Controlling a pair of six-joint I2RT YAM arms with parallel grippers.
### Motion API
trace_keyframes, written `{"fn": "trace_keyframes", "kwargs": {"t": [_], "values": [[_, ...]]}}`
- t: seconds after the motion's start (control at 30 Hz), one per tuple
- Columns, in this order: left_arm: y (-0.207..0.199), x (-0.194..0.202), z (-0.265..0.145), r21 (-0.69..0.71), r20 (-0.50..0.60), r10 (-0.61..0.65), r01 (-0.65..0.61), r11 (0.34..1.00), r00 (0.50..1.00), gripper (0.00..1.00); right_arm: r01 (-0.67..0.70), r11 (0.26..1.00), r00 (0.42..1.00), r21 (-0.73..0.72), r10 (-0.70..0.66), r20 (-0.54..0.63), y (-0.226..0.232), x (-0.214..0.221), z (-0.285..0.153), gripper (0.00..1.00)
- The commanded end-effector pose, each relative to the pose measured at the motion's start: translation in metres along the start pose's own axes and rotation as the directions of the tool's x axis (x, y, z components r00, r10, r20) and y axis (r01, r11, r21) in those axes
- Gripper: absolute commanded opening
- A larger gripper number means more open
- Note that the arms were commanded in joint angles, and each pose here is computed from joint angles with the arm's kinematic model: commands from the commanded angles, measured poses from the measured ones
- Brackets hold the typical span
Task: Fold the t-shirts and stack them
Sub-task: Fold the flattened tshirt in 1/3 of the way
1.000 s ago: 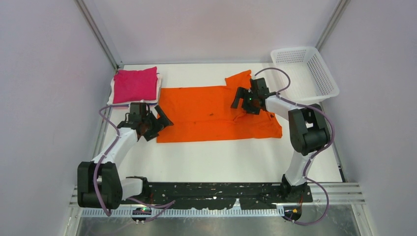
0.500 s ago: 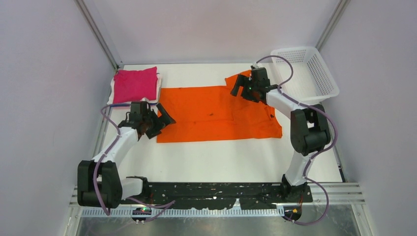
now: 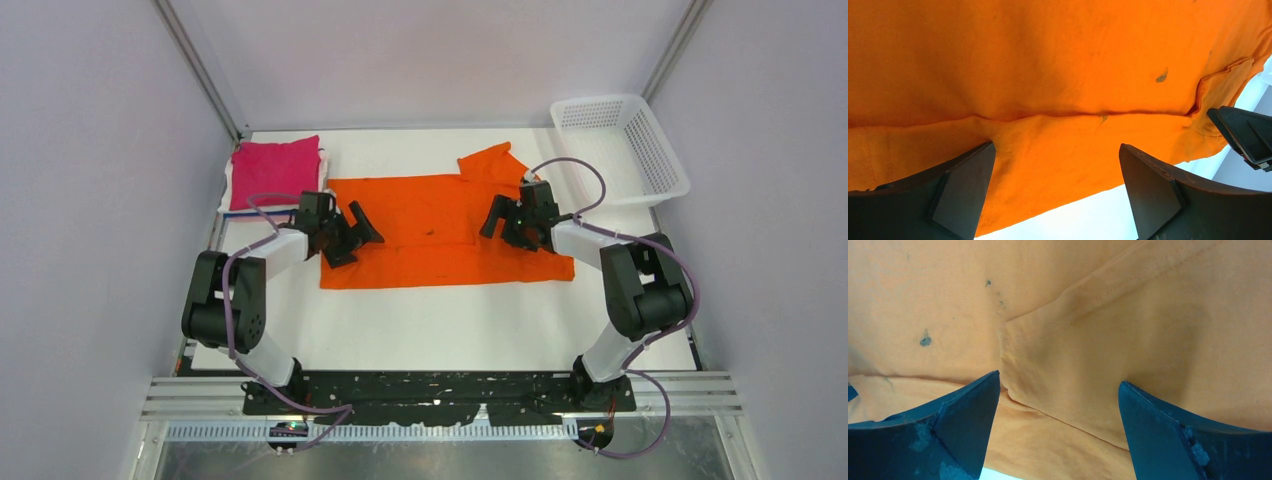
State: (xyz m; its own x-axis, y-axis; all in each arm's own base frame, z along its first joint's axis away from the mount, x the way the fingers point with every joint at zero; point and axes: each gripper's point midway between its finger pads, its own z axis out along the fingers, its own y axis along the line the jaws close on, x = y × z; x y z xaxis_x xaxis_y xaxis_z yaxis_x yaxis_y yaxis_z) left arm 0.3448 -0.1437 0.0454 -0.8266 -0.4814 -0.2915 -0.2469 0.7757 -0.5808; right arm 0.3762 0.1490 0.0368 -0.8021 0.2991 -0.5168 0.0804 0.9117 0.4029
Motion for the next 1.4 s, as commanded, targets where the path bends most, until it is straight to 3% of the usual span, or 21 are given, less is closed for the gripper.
{"fn": "trace_keyframes", "kwargs": {"t": [0.0,0.27,0.5,0.73,1.07,1.37], "values": [[0.012,0.020,0.003,-0.033,-0.031,-0.003,0.002,0.999,1.000,1.00,-0.042,0.993,0.997,0.110,0.049,-0.061,-0.035,0.037,-0.009,0.95],[0.044,0.077,-0.015,-0.118,-0.103,-0.004,-0.009,0.993,0.995,1.00,-0.080,0.985,0.982,0.154,0.105,-0.157,-0.056,0.096,-0.057,0.95],[0.066,0.137,-0.044,-0.163,-0.154,0.023,-0.048,0.986,0.988,0.99,-0.014,0.972,0.952,0.235,0.085,-0.293,-0.076,0.154,-0.094,0.95],[0.074,0.175,-0.066,-0.126,-0.154,0.019,-0.038,0.991,0.988,1.00,0.001,0.940,0.967,0.341,0.086,-0.238,-0.094,0.152,-0.123,0.95],[0.075,0.218,-0.079,-0.097,-0.234,0.042,-0.066,0.993,0.971,1.00,0.011,0.929,0.969,0.371,0.081,-0.232,-0.104,0.157,-0.130,0.95],[0.092,0.209,-0.086,-0.183,-0.157,0.049,-0.077,0.980,0.986,1.00,-0.001,0.929,0.971,0.370,0.090,-0.222,-0.105,0.160,-0.134,0.95]]}}
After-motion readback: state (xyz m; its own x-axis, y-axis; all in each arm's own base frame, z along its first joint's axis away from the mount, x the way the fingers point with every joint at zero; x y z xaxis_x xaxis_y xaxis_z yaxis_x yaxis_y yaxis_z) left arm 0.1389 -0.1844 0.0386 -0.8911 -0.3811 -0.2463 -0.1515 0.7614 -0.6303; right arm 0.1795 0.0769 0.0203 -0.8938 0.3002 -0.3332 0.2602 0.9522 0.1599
